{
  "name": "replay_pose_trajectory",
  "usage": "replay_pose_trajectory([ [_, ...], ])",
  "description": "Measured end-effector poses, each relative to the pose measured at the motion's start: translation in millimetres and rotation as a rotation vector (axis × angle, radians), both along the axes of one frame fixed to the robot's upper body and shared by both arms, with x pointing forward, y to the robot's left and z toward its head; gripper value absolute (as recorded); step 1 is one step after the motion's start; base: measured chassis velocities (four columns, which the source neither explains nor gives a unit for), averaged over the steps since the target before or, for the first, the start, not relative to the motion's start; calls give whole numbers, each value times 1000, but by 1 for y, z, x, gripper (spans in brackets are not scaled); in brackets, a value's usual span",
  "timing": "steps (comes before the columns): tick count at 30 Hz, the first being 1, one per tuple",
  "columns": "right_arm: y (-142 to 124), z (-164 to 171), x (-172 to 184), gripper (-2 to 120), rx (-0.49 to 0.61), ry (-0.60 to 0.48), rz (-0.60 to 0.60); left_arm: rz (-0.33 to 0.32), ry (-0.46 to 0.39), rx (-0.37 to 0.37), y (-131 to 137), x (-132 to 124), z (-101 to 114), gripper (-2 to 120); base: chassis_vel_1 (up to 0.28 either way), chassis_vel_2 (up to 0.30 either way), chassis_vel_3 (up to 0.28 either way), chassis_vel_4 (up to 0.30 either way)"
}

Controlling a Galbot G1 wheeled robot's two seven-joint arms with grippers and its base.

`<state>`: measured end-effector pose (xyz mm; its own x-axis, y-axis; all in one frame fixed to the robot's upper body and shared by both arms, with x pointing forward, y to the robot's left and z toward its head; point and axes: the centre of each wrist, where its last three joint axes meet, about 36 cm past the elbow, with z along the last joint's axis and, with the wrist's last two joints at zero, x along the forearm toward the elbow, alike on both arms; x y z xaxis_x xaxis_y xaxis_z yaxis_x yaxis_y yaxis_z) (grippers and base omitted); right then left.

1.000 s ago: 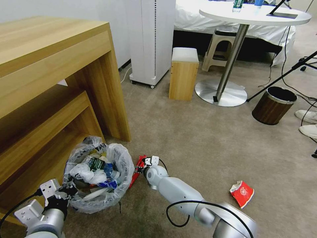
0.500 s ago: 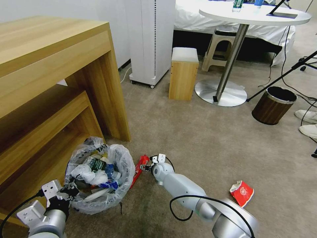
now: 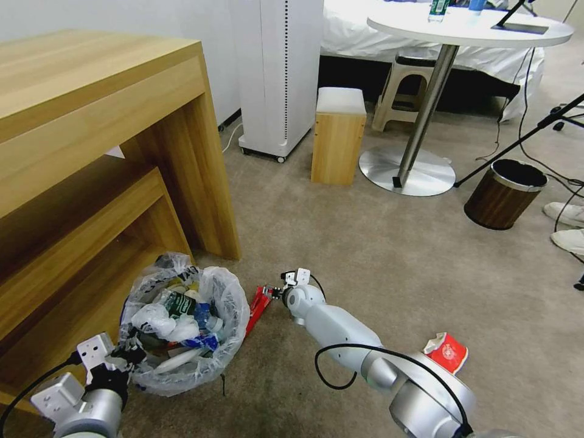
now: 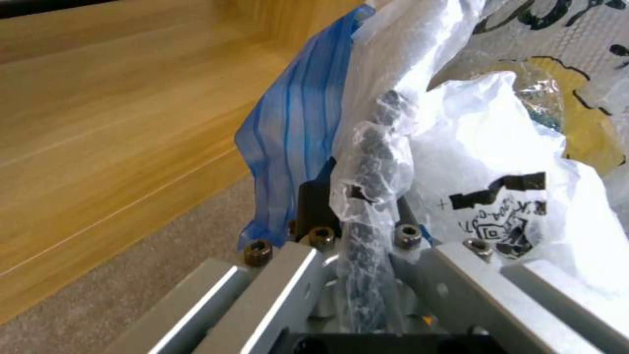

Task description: Pick up the trash bin and place the garbage on the floor into it.

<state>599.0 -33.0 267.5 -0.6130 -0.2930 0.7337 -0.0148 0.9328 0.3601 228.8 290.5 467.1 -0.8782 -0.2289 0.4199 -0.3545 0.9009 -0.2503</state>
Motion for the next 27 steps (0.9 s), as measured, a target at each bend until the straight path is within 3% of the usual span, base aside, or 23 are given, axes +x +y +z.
replay_pose_trajectory([
  [11, 7, -19, -20, 100, -76, 57, 62, 1, -5, -4, 0, 1, -2, 0, 0, 0, 0, 0],
  [18, 19, -28, -38, 100, 59, -47, 142, 5, -8, -4, 0, 1, -3, 0, 0, 0, 0, 0],
  [27, 32, -20, -45, 100, 100, 8, 125, 10, -9, -3, 1, 2, -4, 0, 0, 0, 0, 0],
])
